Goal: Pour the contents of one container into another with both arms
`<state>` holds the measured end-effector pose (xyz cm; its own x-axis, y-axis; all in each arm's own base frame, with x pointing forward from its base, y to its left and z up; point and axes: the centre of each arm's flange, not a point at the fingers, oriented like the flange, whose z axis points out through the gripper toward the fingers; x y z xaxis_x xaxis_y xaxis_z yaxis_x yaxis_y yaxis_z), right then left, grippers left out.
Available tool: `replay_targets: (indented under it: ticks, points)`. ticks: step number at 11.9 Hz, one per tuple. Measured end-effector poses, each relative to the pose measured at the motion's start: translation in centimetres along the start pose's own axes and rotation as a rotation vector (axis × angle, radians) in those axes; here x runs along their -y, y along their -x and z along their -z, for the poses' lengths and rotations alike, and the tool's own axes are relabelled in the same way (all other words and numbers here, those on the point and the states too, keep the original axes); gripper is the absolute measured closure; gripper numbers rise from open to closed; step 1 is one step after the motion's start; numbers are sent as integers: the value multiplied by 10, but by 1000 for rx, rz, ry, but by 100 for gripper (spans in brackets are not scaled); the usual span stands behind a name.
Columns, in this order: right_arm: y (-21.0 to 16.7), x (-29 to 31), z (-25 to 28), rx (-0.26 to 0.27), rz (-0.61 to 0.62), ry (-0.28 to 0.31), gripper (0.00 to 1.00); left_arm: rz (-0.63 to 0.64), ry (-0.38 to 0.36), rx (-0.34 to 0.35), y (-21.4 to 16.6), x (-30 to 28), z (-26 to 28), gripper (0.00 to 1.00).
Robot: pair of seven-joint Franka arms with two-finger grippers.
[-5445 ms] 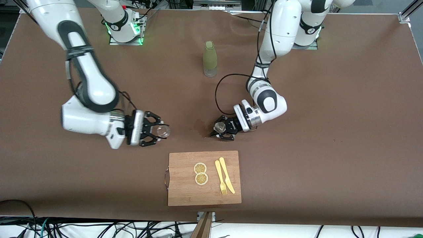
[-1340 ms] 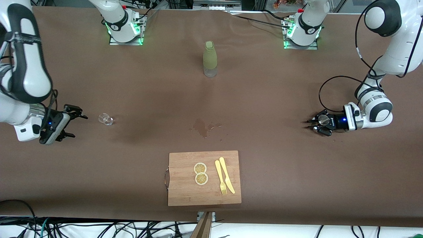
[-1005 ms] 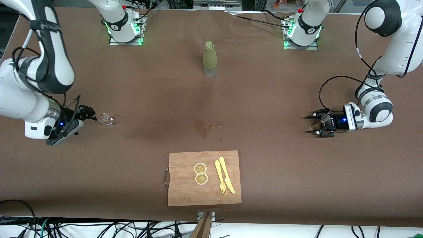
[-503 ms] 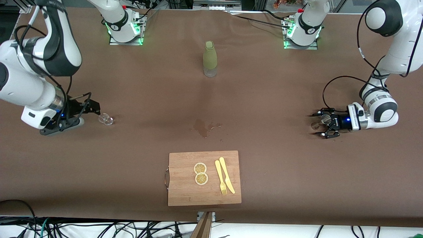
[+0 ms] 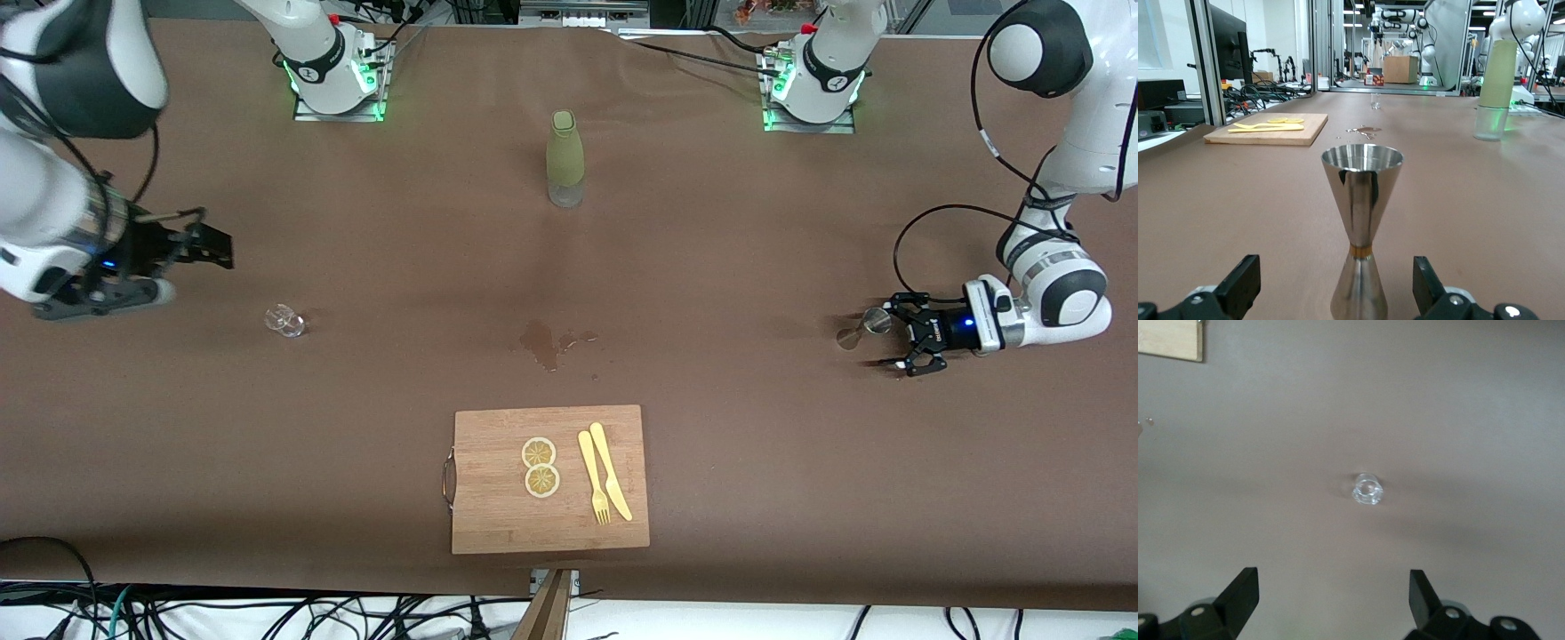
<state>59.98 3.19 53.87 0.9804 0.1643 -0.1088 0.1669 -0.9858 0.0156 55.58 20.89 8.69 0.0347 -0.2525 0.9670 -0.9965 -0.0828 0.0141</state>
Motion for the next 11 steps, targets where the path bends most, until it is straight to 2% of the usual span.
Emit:
replay_targets:
  ticks: [3, 6, 8, 11]
  points:
    - [22, -49, 25, -20, -88, 0, 0, 6, 23, 40, -7, 1, 33, 0]
    - [40, -85, 39, -38, -155, -1, 0, 69, 51, 109, -33, 15, 63, 0]
    - [48, -82, 43, -10, -156, -9, 0, 142, 56, 164, -67, 26, 78, 0]
    - [58, -75, 47, 29, -158, -32, 0, 262, 63, 272, -144, 44, 81, 0]
